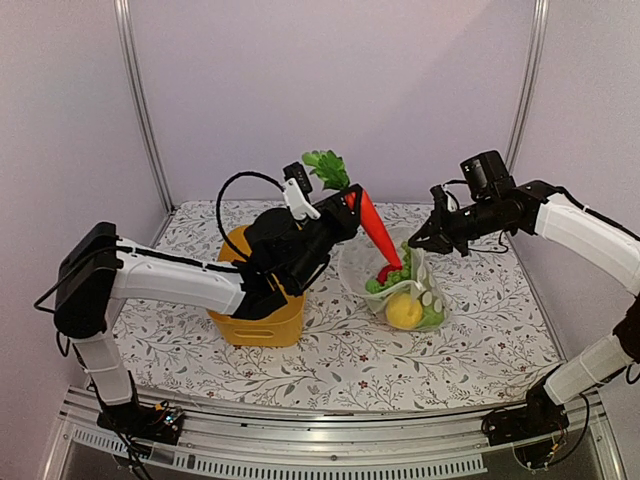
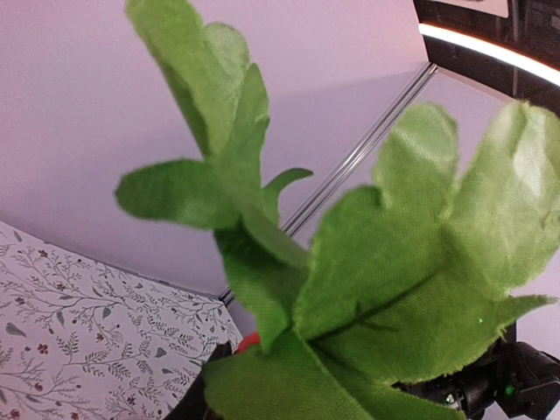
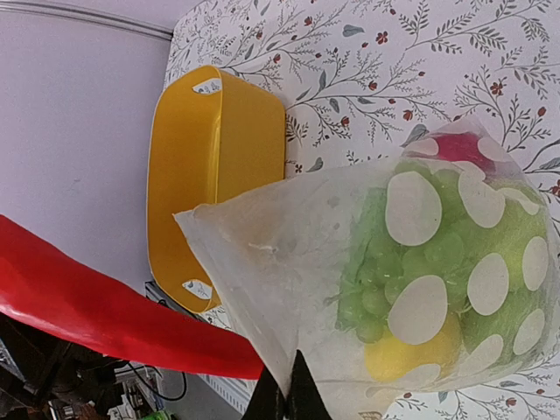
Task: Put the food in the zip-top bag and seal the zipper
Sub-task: Adjust the fake vegetable in the zipper food storage bag.
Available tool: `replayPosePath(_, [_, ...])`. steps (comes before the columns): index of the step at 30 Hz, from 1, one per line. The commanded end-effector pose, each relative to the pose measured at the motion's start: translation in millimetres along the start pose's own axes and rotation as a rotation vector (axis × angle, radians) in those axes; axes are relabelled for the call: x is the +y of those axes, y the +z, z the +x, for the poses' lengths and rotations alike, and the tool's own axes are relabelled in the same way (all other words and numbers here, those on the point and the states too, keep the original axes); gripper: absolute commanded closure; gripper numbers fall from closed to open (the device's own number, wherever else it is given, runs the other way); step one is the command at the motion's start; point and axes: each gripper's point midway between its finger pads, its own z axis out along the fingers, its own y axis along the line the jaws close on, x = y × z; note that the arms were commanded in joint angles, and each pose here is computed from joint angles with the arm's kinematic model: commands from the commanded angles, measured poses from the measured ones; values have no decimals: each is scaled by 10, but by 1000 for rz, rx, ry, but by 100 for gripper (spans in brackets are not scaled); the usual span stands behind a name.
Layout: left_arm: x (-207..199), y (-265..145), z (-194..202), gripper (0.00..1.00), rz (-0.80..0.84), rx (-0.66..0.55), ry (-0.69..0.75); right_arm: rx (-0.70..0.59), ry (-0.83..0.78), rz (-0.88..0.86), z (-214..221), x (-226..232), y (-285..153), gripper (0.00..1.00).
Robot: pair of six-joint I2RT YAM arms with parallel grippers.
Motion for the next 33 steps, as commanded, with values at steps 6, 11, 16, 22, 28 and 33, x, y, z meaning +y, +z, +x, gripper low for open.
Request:
replayPosePath(6, [139, 62, 651, 100, 23, -1, -7, -28, -12, -89, -179, 409, -212, 100])
replayPosePath(11, [179, 27, 947, 100, 28, 32, -111, -44, 5, -72, -172, 357, -224, 100])
replayPosePath(16, [201, 70, 1126, 100, -20, 142, -179, -23, 4, -59, -58, 251, -192, 100])
replayPosePath(22, [181, 106, 1354, 93, -9, 369, -416, -46, -28, -51, -46, 228, -242, 100])
replayPosePath(28, [170, 151, 767, 100, -44, 313, -406, -81, -66, -55, -111, 271, -283, 100])
replayPosePath(33, [201, 174, 1156, 93, -104, 533, -437, -97, -84, -70, -148, 291, -264, 100])
